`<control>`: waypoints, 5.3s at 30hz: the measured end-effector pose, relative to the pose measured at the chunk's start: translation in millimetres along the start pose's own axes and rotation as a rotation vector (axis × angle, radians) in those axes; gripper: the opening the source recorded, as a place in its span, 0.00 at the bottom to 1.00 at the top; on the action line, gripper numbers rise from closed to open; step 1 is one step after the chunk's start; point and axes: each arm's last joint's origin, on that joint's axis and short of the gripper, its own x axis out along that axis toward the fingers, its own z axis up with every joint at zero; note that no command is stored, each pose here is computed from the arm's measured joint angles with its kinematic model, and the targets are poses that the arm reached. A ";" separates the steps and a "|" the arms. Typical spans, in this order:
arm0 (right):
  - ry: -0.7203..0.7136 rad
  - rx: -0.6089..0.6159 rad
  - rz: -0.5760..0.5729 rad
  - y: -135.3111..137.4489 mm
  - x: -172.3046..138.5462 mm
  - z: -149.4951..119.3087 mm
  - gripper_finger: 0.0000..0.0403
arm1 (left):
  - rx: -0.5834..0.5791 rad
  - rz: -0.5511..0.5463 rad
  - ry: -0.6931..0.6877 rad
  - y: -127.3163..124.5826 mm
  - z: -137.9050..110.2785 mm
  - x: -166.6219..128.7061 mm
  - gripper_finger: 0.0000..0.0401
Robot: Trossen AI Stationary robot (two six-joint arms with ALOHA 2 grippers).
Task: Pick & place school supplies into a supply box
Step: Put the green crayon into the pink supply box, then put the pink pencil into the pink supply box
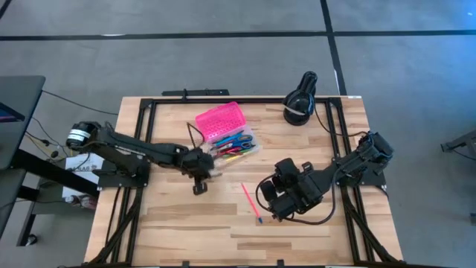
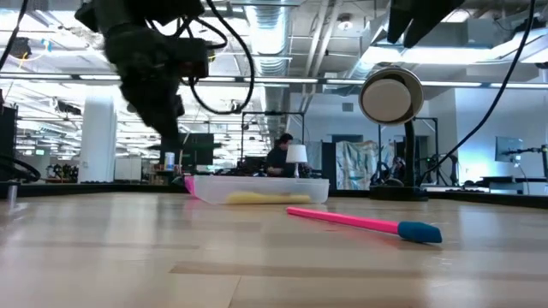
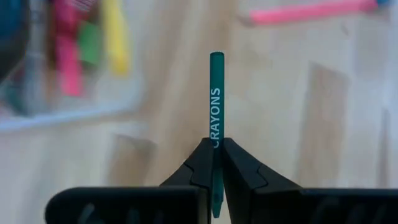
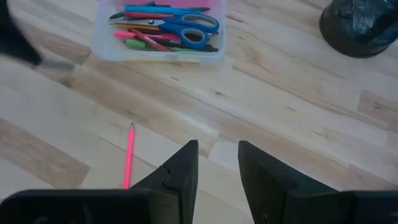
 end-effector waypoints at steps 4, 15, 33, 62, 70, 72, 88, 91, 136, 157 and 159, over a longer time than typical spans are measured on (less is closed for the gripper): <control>-0.003 -0.015 0.005 6.4 4.9 -3.4 0.27 | -0.066 0.088 -0.056 25.7 10.4 -7.0 0.02; 0.062 -0.060 0.028 24.1 23.5 -6.3 0.27 | -0.095 0.215 -0.058 82.8 50.6 5.9 0.02; 0.103 -0.021 0.085 30.1 25.3 -1.8 0.27 | -0.075 0.201 -0.012 100.2 64.1 31.5 0.26; 0.597 -0.117 0.301 89.2 105.6 -13.9 0.32 | 0.074 0.053 -0.467 26.7 0.9 -170.0 0.30; 0.683 -0.105 0.298 95.5 114.8 -26.0 0.46 | -0.019 0.081 -0.568 28.3 -33.3 -206.4 0.29; 0.680 -0.100 0.300 96.3 113.7 -27.1 0.49 | -0.038 0.086 -0.589 29.3 -38.3 -211.6 0.29; 0.847 -0.133 0.261 102.3 130.0 -52.0 0.43 | -0.060 0.110 -0.603 30.9 -42.0 -214.7 0.29; 0.867 -0.133 0.250 106.3 136.9 -62.3 0.43 | -0.060 0.111 -0.601 30.8 -41.9 -214.3 0.29; 0.862 -0.180 0.176 105.7 153.2 -75.3 0.03 | -0.067 0.116 -0.593 30.3 -39.8 -211.9 0.29; 0.796 -0.300 0.187 108.3 145.0 -69.0 0.02 | -0.068 0.119 -0.593 30.4 -39.8 -211.9 0.29; 0.772 -0.322 0.179 109.0 142.5 -66.8 0.02 | -0.068 0.119 -0.593 30.4 -39.8 -211.9 0.29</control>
